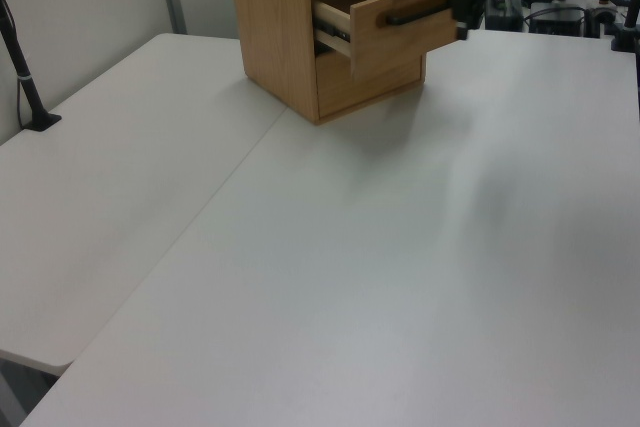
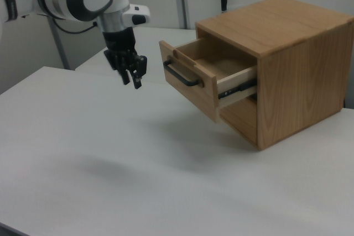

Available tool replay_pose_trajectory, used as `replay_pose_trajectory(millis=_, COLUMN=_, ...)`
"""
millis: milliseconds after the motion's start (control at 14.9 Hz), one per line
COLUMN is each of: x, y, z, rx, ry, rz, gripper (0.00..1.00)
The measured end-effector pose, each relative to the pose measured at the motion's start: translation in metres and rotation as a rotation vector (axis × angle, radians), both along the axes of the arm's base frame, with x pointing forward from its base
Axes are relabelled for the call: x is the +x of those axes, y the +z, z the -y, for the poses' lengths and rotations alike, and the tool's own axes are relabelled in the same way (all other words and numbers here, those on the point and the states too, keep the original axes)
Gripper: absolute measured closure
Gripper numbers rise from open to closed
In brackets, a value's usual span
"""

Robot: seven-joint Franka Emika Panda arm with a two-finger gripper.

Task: Close the drawer by sliding it
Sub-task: 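Move the gripper down toward the front face of the open drawer, then push the drawer front with the gripper into the wooden cabinet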

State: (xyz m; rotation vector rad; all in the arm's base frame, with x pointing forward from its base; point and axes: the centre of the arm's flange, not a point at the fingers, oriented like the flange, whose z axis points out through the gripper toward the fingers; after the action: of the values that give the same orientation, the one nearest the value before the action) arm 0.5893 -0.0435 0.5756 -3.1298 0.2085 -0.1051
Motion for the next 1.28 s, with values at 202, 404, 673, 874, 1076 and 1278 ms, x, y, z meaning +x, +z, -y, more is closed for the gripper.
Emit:
replay_pose_trajectory(millis=202, x=0.022, y=0.008, z=0.003, rx=0.046, ry=-0.332, rz=0.170, gripper=0.95)
replay_pose_trajectory(millis=404, x=0.037, y=0.006, z=0.007, rx=0.049, ry=-0.511, rz=0.264, gripper=1.00)
replay_pose_trajectory(millis=673, x=0.048, y=-0.010, z=0.014, rx=-0.045, ry=-0.584, rz=0.293, gripper=1.00)
replay_pose_trajectory(millis=874, x=0.059, y=-0.016, z=0.025, rx=-0.082, ry=-0.609, rz=0.338, gripper=1.00)
replay_pose_trajectory(millis=1076, x=0.072, y=-0.015, z=0.051, rx=-0.122, ry=-0.633, rz=0.396, gripper=1.00)
replay_pose_trajectory(millis=1278, x=0.089, y=-0.024, z=0.065, rx=-0.172, ry=-0.665, rz=0.443, gripper=1.00)
